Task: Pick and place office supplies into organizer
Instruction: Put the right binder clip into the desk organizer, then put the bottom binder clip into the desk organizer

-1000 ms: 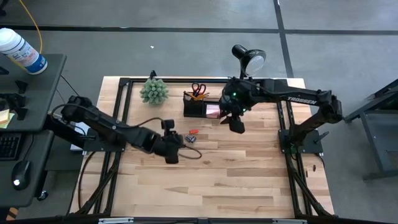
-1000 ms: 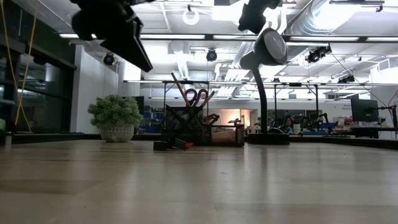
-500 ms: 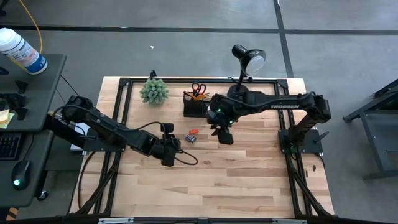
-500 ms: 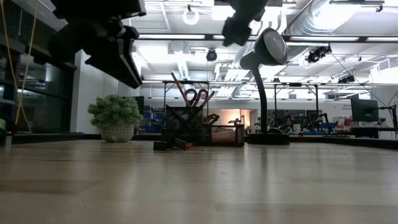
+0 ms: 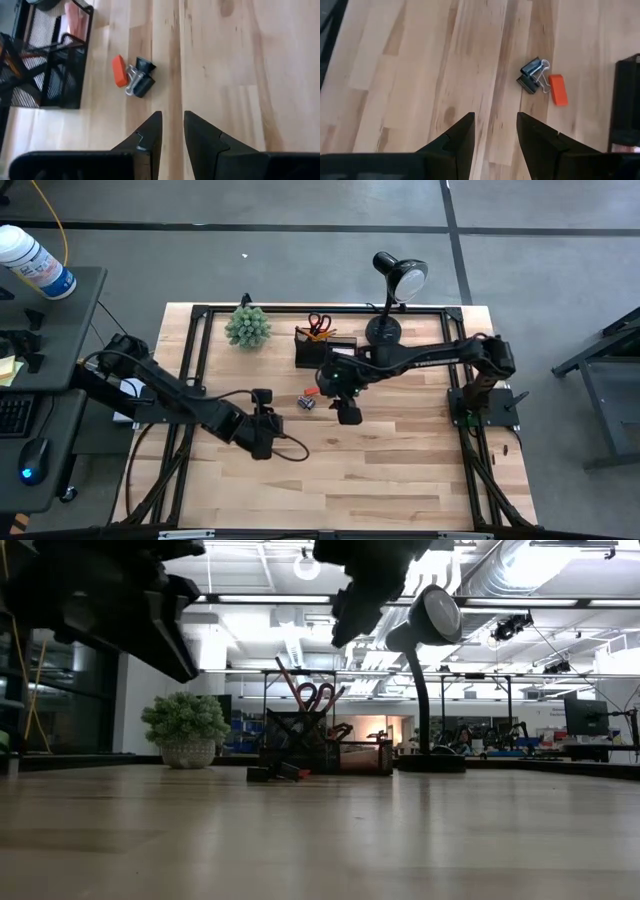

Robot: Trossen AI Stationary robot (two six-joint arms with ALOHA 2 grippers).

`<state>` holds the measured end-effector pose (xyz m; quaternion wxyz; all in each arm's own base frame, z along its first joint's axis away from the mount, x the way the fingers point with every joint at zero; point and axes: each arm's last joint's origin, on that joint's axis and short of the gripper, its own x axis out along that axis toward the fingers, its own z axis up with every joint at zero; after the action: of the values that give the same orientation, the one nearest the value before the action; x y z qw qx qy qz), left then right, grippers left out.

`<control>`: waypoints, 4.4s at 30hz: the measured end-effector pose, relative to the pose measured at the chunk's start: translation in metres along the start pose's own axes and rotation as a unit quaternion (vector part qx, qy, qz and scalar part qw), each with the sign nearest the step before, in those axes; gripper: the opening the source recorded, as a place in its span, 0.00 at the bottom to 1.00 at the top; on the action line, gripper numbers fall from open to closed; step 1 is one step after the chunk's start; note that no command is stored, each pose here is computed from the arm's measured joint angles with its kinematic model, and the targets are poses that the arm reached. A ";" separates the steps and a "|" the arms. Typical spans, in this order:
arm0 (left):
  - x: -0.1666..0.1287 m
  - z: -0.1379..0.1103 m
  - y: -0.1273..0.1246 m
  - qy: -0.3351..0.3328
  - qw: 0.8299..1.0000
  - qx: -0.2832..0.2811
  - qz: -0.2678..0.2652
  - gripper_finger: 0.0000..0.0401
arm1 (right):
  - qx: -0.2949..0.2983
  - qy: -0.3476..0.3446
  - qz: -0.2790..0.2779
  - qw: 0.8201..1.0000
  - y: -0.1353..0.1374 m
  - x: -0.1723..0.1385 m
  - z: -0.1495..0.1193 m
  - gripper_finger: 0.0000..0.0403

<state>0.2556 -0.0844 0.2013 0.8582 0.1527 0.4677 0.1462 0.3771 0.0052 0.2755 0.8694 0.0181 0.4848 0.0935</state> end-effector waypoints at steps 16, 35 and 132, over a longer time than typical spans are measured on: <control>-0.039 -0.007 -0.002 -0.032 0.991 -0.127 -0.035 0.17 | -0.184 0.007 0.065 0.981 -0.024 0.071 -0.003 0.35; -0.084 -0.008 0.037 -0.138 0.977 -0.160 -0.005 0.17 | -0.252 0.037 -0.025 0.967 -0.048 0.117 -0.011 0.35; -0.093 -0.011 0.043 -0.149 0.987 -0.055 -0.030 0.17 | -0.230 0.054 -0.086 0.968 -0.036 0.118 0.038 0.00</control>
<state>0.1934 -0.0802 0.2840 0.9293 0.1117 0.3303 0.1218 0.4744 -0.0072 0.1922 0.8275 -0.2297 0.4960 0.1283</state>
